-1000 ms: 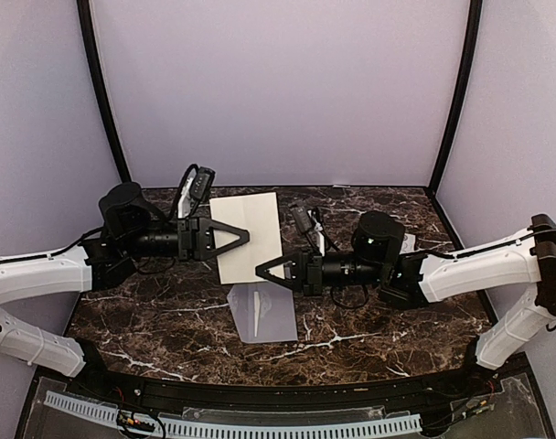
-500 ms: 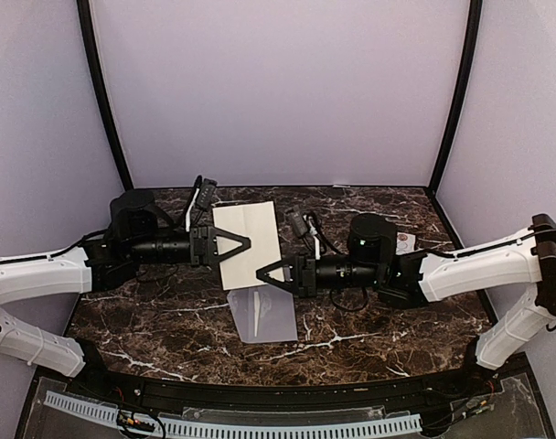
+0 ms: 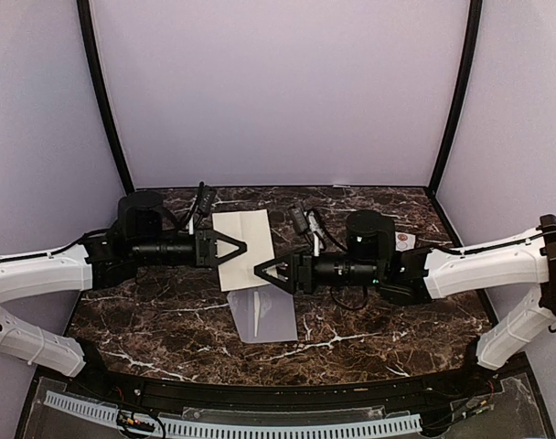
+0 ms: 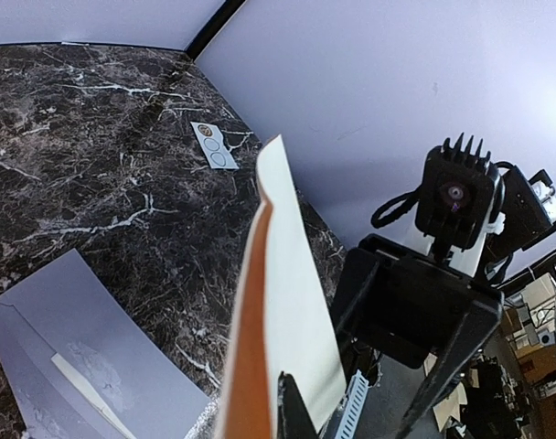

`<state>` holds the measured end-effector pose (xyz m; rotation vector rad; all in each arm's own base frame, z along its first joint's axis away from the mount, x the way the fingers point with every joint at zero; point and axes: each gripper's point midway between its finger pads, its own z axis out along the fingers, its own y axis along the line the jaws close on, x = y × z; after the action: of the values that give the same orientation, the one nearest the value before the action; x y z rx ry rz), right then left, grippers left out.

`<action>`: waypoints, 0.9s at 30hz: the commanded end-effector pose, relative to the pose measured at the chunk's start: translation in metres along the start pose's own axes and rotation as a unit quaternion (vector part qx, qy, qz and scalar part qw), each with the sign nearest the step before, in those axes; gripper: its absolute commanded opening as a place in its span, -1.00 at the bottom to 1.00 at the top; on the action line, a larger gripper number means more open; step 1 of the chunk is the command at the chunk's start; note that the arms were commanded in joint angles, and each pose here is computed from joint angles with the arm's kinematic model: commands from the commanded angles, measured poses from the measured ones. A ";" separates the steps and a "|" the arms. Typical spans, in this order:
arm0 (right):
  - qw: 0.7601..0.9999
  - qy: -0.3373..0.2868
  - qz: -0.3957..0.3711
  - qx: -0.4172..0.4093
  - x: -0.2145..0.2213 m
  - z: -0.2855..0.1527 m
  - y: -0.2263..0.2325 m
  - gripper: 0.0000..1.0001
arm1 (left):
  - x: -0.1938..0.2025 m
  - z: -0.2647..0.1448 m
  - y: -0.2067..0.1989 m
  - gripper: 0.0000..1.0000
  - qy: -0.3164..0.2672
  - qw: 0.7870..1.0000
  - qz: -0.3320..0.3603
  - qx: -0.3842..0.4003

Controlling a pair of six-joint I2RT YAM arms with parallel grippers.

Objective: Place the letter into the envelope and seal it

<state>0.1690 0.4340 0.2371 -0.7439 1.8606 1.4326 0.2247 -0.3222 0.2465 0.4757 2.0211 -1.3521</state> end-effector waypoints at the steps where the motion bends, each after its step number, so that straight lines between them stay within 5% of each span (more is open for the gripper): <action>1: 0.998 -0.060 -0.013 0.027 -0.029 -0.023 0.007 0.34 | 0.005 -0.010 0.010 -1.00 0.003 1.000 -0.009 -0.028; 6: 0.991 -0.073 0.008 0.116 -0.029 -0.045 -0.030 0.67 | 0.023 -0.015 0.039 -1.00 0.027 0.997 -0.045 -0.062; 11: 0.985 -0.060 0.043 0.158 -0.021 -0.058 -0.066 0.76 | 0.037 -0.014 0.065 -1.00 0.062 0.992 -0.071 -0.081; 27: 0.958 0.016 0.149 0.244 0.049 -0.051 -0.144 0.77 | 0.080 0.016 0.108 -1.00 0.191 0.962 -0.182 -0.072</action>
<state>0.2412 0.3501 0.1390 -0.2968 2.2513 1.0586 0.2419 -0.2912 0.1058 0.3186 2.5921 -1.2909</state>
